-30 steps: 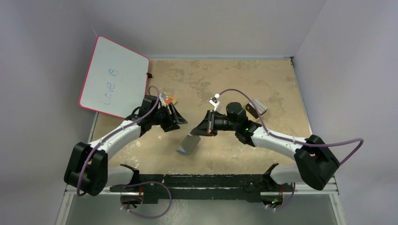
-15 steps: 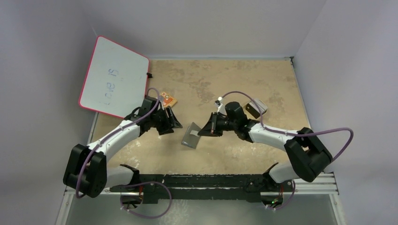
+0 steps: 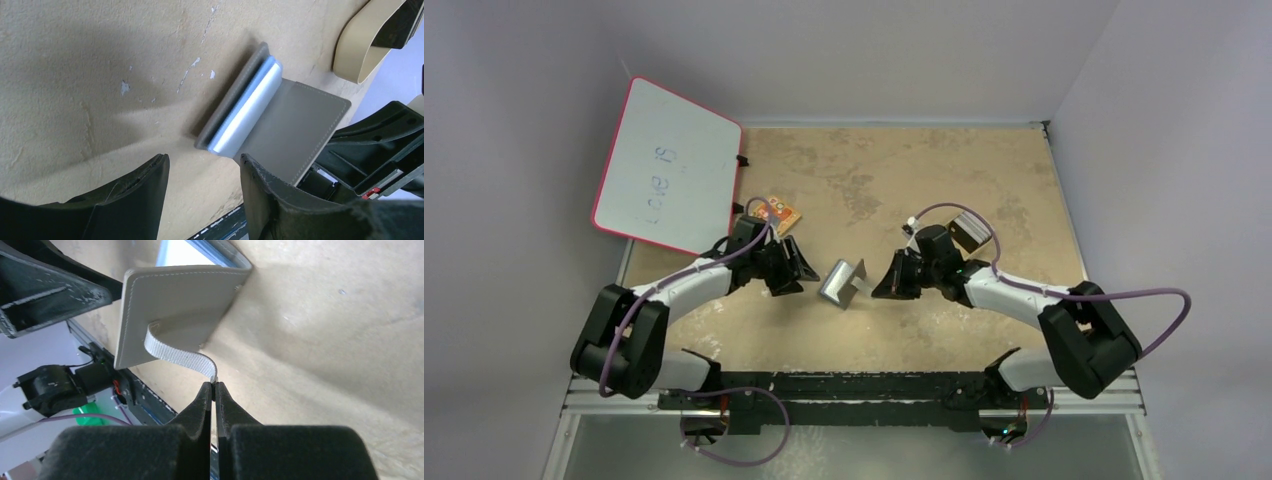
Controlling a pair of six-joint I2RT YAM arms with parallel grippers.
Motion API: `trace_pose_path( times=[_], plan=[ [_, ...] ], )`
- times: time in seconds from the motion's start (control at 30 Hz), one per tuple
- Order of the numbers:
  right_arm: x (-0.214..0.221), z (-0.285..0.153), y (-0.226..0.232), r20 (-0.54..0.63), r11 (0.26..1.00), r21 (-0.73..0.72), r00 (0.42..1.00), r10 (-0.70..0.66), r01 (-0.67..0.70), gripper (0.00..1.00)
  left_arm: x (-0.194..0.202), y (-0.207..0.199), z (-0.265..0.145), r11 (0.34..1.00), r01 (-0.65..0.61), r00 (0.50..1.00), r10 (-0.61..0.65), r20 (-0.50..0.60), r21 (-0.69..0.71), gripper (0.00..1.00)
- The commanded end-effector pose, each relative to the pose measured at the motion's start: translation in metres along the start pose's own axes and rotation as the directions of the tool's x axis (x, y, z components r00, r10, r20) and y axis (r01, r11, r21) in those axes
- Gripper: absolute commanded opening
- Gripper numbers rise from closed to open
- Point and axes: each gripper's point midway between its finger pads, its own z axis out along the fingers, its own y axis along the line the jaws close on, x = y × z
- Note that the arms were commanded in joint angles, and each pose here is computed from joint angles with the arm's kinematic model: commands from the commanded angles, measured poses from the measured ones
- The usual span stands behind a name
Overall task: Put the credit cards into the card holder
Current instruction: Open the card holder at the center of the board.
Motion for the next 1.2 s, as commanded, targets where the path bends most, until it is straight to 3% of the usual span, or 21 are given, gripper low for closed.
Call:
trace_pose_path(
  times=[0.0, 0.33, 0.7, 0.9, 1.17],
  plan=[
    [0.004, -0.008, -0.023, 0.025, 0.995, 0.101, 1.000, -0.018, 0.015, 0.00, -0.009, -0.016, 0.005, 0.996, -0.020, 1.000, 0.018, 0.021, 0.089, 0.53],
    [0.001, -0.008, -0.032, 0.040, 0.989, 0.148, 0.999, -0.021, 0.015, 0.00, -0.009, -0.031, 0.014, 0.980, -0.018, 1.000, 0.018, 0.003, 0.200, 0.61],
    [-0.001, -0.008, -0.032, 0.047, 0.988, 0.151, 0.999, -0.026, 0.018, 0.00, -0.010, -0.030, 0.031, 0.973, 0.022, 1.000, -0.017, -0.024, 0.229, 0.64],
    [-0.001, -0.007, -0.032, 0.048, 0.989, 0.149, 0.998, -0.029, 0.022, 0.00, -0.010, -0.039, 0.029, 0.962, 0.026, 1.000, -0.023, -0.014, 0.271, 0.62],
    [-0.003, -0.007, -0.031, 0.055, 0.988, 0.152, 0.998, -0.038, 0.029, 0.00, -0.007, -0.038, 0.036, 0.960, 0.042, 0.999, -0.035, -0.031, 0.276, 0.51]
  ],
)
